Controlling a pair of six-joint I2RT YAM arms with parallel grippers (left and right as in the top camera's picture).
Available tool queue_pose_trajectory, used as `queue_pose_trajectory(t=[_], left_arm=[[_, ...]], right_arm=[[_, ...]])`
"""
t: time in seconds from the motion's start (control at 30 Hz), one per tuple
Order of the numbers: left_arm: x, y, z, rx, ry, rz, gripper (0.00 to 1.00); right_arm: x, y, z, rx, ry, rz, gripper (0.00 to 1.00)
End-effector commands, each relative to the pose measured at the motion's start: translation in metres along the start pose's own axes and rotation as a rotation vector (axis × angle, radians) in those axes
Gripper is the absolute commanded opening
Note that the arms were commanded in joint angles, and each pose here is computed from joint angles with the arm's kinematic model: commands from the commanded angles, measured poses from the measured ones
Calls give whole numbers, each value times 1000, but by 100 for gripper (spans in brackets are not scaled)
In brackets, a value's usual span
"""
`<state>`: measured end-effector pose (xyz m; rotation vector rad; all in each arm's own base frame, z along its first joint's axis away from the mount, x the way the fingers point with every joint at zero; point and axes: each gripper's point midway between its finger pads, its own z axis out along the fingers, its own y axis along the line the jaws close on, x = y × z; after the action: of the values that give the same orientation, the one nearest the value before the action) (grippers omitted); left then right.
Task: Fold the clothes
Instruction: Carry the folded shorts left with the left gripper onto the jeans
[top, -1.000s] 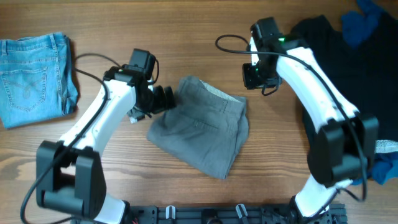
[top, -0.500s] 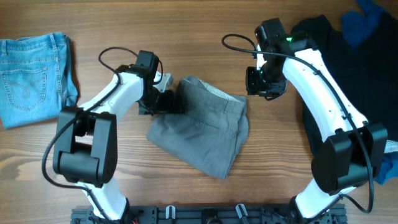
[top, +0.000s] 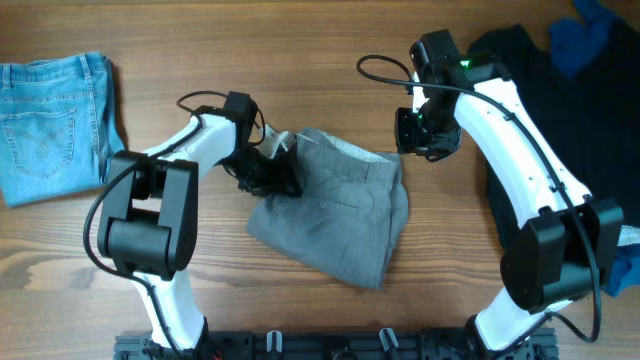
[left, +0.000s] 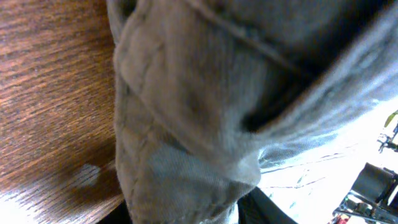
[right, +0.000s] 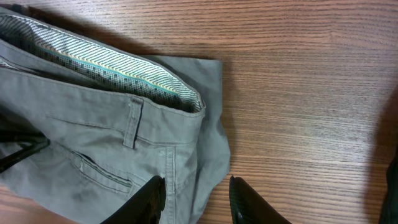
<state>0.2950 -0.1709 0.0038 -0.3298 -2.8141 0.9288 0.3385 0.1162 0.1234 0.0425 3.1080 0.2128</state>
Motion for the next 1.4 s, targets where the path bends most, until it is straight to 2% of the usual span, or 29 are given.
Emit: queue_pose_trajectory(t=[0.0, 0.1, 0.13, 0.2, 0.33, 0.43, 0.57, 0.77, 0.83, 0.9, 0.97, 1.2, 1.37], left_arm=[[15, 14, 17, -32, 64, -23, 30], [14, 14, 17, -33, 61, -21, 12], [13, 14, 17, -33, 59, -20, 12], [13, 14, 17, -33, 57, -18, 4], [12, 21, 14, -66, 54, -33, 4], [-1, 37, -8, -138, -5, -121, 4], [-33, 94, -102, -422, -257, -351, 4], [-51, 148, -283, -844, -703, -455, 4], [-60, 157, -321, -938, -807, -412, 4], [-70, 166, -351, -1027, -871, -321, 4], [-71, 176, -378, -1103, -927, -299, 4], [-30, 230, -439, -1212, -1042, -459, 4], [-14, 255, -440, -1107, -1054, -477, 5]], right_arm=[[-1, 3, -2, -9, -5, 11, 38], [-1, 3, -2, -9, -5, 11, 39], [-1, 2, -2, -9, -4, 12, 39], [-1, 3, -2, -9, -4, 11, 39], [1, 2, -2, -6, 4, 12, 39], [2, 2, -2, -6, 6, 12, 39], [1, 1, -2, -3, 4, 12, 39], [0, 2, -2, -5, -2, 12, 39], [0, 2, -2, -4, -1, 12, 39], [0, 2, -2, -5, -1, 10, 39], [1, 1, -2, -4, 1, 11, 39], [1, 1, -2, -2, 3, 9, 39], [1, 0, -2, 5, 2, 10, 40]])
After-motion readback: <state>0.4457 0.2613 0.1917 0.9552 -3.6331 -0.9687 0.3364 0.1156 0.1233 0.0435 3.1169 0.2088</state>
